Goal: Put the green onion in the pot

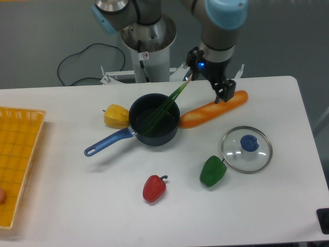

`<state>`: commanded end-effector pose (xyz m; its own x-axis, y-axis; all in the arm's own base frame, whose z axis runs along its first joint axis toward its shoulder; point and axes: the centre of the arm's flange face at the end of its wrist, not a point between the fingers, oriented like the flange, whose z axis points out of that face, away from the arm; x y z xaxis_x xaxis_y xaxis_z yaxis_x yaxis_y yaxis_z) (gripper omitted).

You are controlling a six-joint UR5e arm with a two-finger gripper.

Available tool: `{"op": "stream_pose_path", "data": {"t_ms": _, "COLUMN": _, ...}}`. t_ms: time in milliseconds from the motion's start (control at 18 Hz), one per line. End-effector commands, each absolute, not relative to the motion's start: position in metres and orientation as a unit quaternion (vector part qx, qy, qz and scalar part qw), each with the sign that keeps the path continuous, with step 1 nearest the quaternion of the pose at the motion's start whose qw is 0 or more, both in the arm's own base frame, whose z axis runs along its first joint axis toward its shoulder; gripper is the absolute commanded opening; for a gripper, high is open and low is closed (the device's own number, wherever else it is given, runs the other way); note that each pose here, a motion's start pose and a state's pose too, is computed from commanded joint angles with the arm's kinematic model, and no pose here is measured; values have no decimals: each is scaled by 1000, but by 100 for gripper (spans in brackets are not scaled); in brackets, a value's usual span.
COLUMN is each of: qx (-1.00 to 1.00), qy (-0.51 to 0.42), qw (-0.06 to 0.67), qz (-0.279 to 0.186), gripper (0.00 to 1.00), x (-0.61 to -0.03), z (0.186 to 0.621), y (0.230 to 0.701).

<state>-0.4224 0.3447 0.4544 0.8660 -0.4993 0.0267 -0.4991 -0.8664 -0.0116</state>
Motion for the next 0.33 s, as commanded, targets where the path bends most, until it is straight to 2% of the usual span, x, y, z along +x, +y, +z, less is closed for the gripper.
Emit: {"op": "stream_pose_path", "data": {"t_ms": 333, "qx": -963, "qy": 270, "qw": -4, "qz": -15, "gripper": 100, "x": -426, "z": 447, "y": 341}}
